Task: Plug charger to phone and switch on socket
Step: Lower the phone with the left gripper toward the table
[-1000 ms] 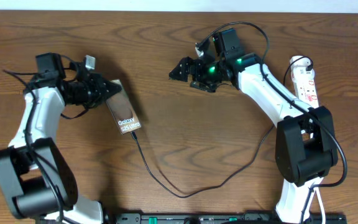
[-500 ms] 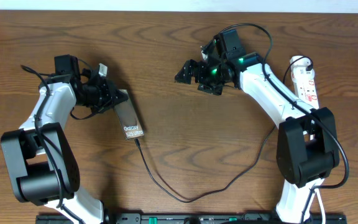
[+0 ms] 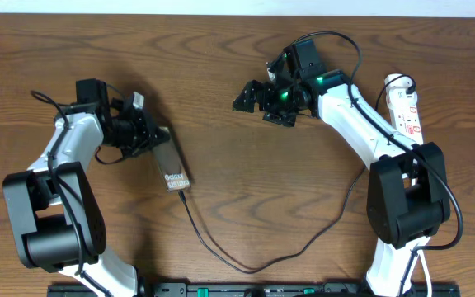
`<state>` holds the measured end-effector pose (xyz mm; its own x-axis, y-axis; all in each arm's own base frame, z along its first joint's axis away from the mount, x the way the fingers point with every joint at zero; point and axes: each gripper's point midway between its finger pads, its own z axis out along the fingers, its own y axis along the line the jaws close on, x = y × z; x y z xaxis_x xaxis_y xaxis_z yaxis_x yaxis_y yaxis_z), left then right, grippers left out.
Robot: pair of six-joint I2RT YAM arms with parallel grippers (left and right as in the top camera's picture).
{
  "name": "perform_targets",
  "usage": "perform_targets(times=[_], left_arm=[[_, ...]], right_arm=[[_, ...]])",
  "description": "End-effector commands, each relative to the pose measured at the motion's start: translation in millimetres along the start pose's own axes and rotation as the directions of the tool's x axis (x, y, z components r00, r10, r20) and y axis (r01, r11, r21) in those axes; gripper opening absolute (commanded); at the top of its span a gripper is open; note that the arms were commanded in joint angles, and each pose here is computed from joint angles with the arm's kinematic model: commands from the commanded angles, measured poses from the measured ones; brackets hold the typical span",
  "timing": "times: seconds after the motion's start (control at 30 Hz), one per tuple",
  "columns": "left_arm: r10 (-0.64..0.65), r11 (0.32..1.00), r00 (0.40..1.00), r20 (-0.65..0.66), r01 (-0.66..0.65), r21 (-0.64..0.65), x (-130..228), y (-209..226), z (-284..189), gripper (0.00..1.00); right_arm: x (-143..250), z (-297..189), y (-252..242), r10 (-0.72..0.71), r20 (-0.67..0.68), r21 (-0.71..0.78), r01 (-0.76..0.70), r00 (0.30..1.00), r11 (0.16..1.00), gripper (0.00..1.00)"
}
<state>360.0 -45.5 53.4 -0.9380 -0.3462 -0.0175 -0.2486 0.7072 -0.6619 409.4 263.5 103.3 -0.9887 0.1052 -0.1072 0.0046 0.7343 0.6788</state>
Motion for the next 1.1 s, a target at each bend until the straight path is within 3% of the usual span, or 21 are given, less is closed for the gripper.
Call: perform_targets(times=[0.0, 1.07], left_arm=[[0.003, 1.000, 1.000, -0.015, -0.003, 0.007, 9.5, 5.3, 7.4, 0.07], [-0.045, 0.999, 0.997, -0.069, 0.045, -0.007, 46.4, 32.5, 28.8, 0.08]], right_arm=[[-4.3, -14.3, 10.1, -0.037, 0.031, -0.011, 0.037, 0.999, 0.999, 0.97], [-3.7, -14.3, 3.5, -0.033, 0.033, 0.023, 0.032, 0.999, 0.999, 0.96]])
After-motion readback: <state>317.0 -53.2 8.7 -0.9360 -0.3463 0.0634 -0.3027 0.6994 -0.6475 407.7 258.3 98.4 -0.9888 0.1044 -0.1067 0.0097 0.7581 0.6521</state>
